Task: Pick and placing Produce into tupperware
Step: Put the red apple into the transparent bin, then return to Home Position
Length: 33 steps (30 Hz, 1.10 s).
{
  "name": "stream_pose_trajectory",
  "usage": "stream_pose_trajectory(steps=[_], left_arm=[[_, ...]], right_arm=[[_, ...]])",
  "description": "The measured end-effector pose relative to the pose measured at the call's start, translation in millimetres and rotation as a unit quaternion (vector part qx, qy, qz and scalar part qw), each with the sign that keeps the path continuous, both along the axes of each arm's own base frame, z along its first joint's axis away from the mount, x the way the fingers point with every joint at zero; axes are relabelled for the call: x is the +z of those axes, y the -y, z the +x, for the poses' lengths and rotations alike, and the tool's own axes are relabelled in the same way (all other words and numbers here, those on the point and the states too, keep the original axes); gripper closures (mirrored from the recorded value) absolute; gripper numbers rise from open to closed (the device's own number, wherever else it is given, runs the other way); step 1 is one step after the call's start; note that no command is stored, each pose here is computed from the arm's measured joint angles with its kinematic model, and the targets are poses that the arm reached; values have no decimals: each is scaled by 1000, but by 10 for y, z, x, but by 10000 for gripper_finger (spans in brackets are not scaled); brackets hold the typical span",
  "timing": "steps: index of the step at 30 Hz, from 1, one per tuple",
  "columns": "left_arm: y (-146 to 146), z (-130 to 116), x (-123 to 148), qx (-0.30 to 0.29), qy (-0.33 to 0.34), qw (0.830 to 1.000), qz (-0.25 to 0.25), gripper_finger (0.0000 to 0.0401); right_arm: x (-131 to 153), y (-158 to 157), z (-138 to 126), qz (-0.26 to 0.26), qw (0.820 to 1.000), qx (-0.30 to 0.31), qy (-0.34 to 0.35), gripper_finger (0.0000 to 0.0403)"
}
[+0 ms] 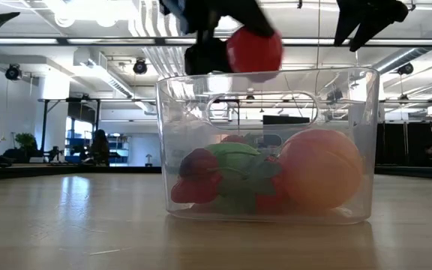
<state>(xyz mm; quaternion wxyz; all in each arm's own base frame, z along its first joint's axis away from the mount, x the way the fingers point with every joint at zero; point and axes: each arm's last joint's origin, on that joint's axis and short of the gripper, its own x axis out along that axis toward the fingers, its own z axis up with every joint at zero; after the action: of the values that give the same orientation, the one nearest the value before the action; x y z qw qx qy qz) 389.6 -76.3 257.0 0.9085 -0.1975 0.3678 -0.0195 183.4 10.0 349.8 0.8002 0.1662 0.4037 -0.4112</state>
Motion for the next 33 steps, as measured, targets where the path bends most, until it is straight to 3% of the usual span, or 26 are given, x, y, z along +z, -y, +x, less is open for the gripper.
stream_pose_trajectory(steps=[5,12,18,27,33], left_arm=[[7,50,-175,100,-45,992,-68,120],[-11,26,-270,136,-87,983,-85,120],[-29,27,-189,189,-67,973,-109,113],[-24,16,-168,196,-71,970,-129,34],[8,-90,221,179,-21,969,-169,23]], right_arm=[[46,-2,-80,3,1000,3,13,133],[79,-56,-157,8,1000,17,22,133],[87,-96,-198,14,999,19,27,133],[86,-103,-198,13,999,22,25,133],[111,-111,-240,-4,999,47,21,133]])
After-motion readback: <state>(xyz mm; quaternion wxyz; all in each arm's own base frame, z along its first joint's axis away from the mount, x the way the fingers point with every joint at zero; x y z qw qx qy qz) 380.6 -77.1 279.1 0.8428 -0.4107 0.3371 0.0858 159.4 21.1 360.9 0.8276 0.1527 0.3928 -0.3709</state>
